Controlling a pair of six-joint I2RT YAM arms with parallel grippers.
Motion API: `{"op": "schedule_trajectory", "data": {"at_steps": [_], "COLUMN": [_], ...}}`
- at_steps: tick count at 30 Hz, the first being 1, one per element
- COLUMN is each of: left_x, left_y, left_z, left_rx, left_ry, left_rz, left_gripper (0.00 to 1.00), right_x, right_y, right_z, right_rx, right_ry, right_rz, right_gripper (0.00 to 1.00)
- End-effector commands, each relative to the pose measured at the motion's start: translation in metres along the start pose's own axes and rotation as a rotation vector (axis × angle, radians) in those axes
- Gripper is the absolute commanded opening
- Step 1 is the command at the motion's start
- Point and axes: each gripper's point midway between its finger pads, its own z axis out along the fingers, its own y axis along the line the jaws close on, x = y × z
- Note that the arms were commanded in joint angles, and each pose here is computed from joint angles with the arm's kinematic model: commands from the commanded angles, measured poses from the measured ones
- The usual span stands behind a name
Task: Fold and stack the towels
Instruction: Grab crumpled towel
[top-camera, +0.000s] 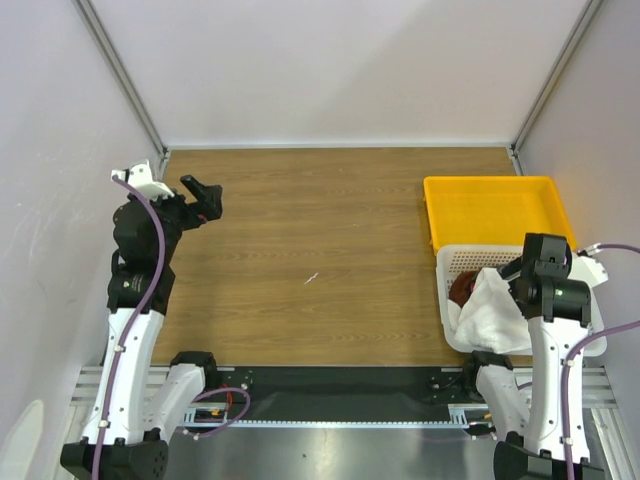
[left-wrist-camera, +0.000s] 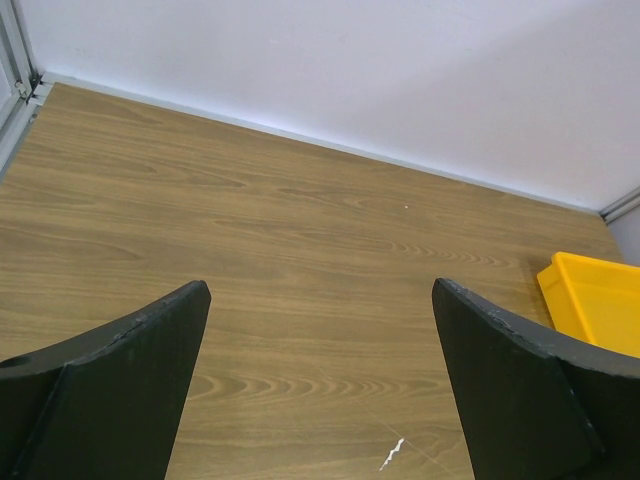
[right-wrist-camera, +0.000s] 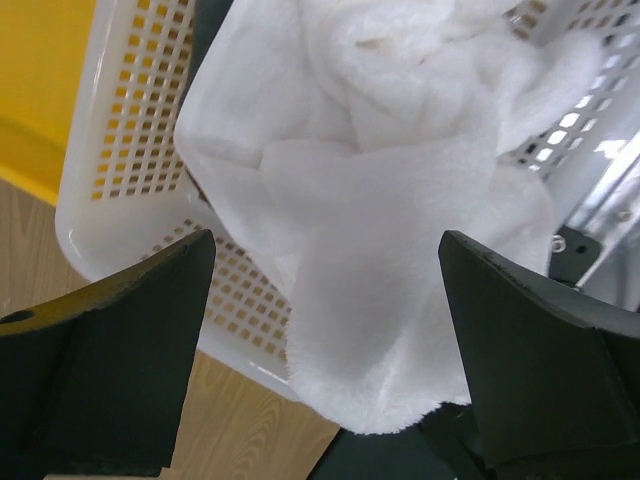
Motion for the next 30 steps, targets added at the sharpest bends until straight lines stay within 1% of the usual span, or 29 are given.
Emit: {"op": "schedule_trajectory", "data": {"at_steps": [1,6,10,13,14,15,18,19,20,21,22,24,25,26,27,30], "left_x": [-0.006,-0.006,-0.006,-0.007,-0.007,-0.007,-0.007,-0.008,-0.008,-0.008,-0.009,-0.009,-0.010,-0.009,-0.010,-0.013], "left_y": [-0.004,-0.003,-0.003,-0.003,-0.003,-0.003,-0.004,-0.003,-0.002,-0.002,-0.002,-0.002,-0.002,-0.002,-0.001,0.001], "left_z": [0.002,0.002,0.001,0.000,0.000,0.000,0.000,-0.001,-0.001,-0.001,-0.002,-0.002,-0.003,-0.002,-0.003,-0.004], "left_rx": [0.027,0.020,0.018,0.020,0.019,0.018,0.022,0.017,0.015,0.012,0.011,0.014,0.012,0.010,0.007,-0.008], "left_ry": [-0.023,-0.024,-0.025,-0.027,-0.028,-0.026,-0.028,-0.031,-0.031,-0.032,-0.035,-0.037,-0.038,-0.036,-0.041,-0.050], "left_rz": [0.004,0.005,0.005,0.007,0.005,0.005,0.007,0.007,0.005,0.006,0.007,0.009,0.008,0.011,0.013,0.020], "left_gripper": [1.00,1.00,1.00,1.00,1.00,1.00,1.00,1.00,1.00,1.00,1.00,1.00,1.00,1.00,1.00,1.00], "right_x": [0.016,0.041,0.050,0.052,0.053,0.054,0.064,0.066,0.068,0.071,0.072,0.071,0.068,0.065,0.061,0.030], "right_y": [0.031,0.028,0.019,0.011,0.009,0.009,0.009,0.010,0.011,0.010,0.011,0.014,0.016,0.018,0.021,0.038], "right_z": [0.003,0.017,0.019,0.017,0.017,0.017,0.022,0.023,0.024,0.026,0.027,0.026,0.024,0.022,0.020,-0.001], "right_rx": [-0.154,-0.130,-0.100,-0.067,-0.065,-0.070,-0.078,-0.082,-0.088,-0.086,-0.090,-0.108,-0.116,-0.127,-0.140,-0.209], "right_ry": [0.077,0.159,0.177,0.186,0.192,0.192,0.219,0.227,0.234,0.240,0.241,0.240,0.234,0.227,0.219,0.146], "right_rz": [0.030,0.030,0.021,0.010,0.005,-0.003,-0.006,-0.013,-0.014,-0.022,-0.027,-0.031,-0.034,-0.041,-0.048,-0.049], "right_gripper": [0.99,0.98,0.91,0.89,0.86,0.78,0.70,0.64,0.61,0.56,0.44,0.26,0.03,0.00,0.00,0.00]}}
